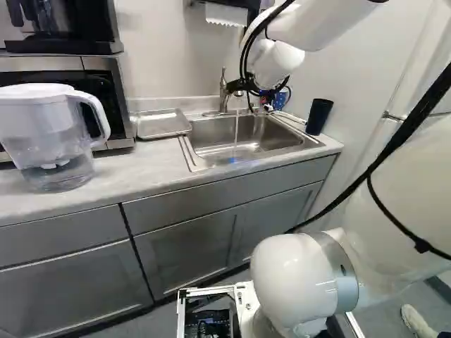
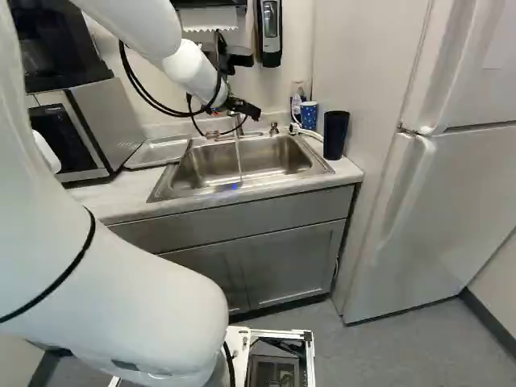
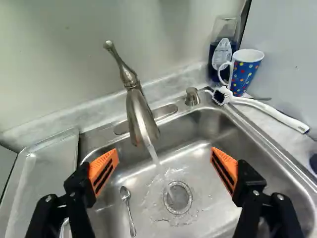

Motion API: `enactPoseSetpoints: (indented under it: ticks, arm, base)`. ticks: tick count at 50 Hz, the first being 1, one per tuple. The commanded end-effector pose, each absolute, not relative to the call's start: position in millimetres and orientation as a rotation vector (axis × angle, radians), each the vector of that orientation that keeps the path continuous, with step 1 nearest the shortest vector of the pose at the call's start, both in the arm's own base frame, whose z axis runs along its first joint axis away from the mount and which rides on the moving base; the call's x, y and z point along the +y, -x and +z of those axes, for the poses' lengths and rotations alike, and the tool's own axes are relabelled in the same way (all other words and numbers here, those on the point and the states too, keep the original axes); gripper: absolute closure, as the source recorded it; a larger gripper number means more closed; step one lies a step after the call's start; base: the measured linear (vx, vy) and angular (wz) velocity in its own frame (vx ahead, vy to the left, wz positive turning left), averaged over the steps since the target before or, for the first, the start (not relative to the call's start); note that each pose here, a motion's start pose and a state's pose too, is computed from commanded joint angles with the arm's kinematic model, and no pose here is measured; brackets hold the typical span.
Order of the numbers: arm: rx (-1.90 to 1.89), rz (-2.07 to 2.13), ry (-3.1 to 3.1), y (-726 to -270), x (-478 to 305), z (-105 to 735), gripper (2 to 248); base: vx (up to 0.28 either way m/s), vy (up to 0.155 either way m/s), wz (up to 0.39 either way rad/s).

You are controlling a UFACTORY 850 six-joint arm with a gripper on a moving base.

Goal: Rinse the cup and place it in the tray

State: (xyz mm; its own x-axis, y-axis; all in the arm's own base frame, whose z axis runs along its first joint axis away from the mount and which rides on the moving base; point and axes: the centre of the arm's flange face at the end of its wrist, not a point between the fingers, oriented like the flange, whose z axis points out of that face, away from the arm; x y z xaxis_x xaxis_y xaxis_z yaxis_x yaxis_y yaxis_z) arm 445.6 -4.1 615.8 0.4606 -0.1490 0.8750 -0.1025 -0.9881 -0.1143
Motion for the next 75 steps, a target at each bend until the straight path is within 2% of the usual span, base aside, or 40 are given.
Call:
enactPoseSetpoints:
  ticks: [7,38,75]
  arm:
    - [0.184,-1.643,2.665,-445.9,-5.9,617.6,3]
    - [0.403,-1.762,2.584,-448.0,-14.5,624.3,3]
    - [0.338,-1.946,2.720,-448.8,-27.0,623.2,3]
  base:
    - [0.000,0.000,0.000]
    - [0.000,0.000,0.000]
    - [0.000,0.000,0.000]
